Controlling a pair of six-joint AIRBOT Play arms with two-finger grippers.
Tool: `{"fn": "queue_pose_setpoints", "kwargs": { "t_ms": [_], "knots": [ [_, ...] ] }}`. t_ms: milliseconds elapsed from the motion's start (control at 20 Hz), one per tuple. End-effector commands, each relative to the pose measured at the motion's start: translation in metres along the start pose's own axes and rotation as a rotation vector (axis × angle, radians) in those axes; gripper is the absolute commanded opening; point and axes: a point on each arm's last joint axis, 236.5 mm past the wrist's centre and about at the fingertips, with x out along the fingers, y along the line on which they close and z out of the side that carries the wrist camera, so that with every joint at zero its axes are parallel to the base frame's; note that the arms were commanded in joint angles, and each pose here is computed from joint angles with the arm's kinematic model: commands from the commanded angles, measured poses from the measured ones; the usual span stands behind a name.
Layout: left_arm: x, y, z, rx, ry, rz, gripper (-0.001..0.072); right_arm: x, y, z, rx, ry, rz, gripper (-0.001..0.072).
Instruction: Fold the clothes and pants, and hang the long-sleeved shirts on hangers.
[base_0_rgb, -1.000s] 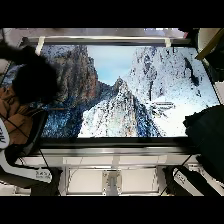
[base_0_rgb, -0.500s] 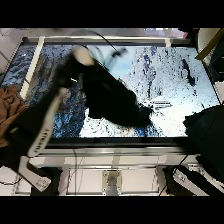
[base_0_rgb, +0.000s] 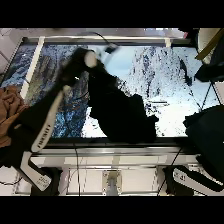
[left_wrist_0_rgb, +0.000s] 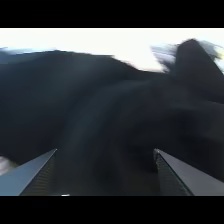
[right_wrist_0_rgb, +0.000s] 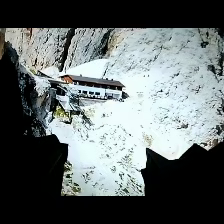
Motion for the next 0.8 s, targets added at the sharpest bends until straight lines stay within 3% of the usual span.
{"fn": "queue_pose_setpoints", "kwargs": {
  "t_ms": [0,150,250,300,400,750],
  "knots": [
    [-0.018,0.119,-0.018,-0.325,-0.015,0.123,0.0687,0.055,0.042,-0.028,0.062,0.077,0.201,0.0544],
    [0.017,0.155,-0.022,-0.553,-0.06,-0.028,0.0686,0.088,0.103,-0.036,0.141,0.061,0.439,0.0545],
    [0.048,0.155,-0.022,-0.672,-0.057,-0.162,0.0685,0.104,0.124,-0.058,0.103,0.12,0.473,0.0545],
    [0.063,0.153,-0.023,-0.696,-0.054,-0.202,0.0683,0.111,0.134,-0.071,0.093,0.159,0.486,0.0546],
    [0.095,0.15,-0.024,-0.708,-0.056,-0.245,0.0602,0.121,0.147,-0.088,0.068,0.207,0.493,0.0547],
    [0.155,0.126,-0.016,-0.702,-0.09,-0.288,0.0588,0.135,0.162,-0.091,0.042,0.2,0.49,0.0547]
  ]
}}
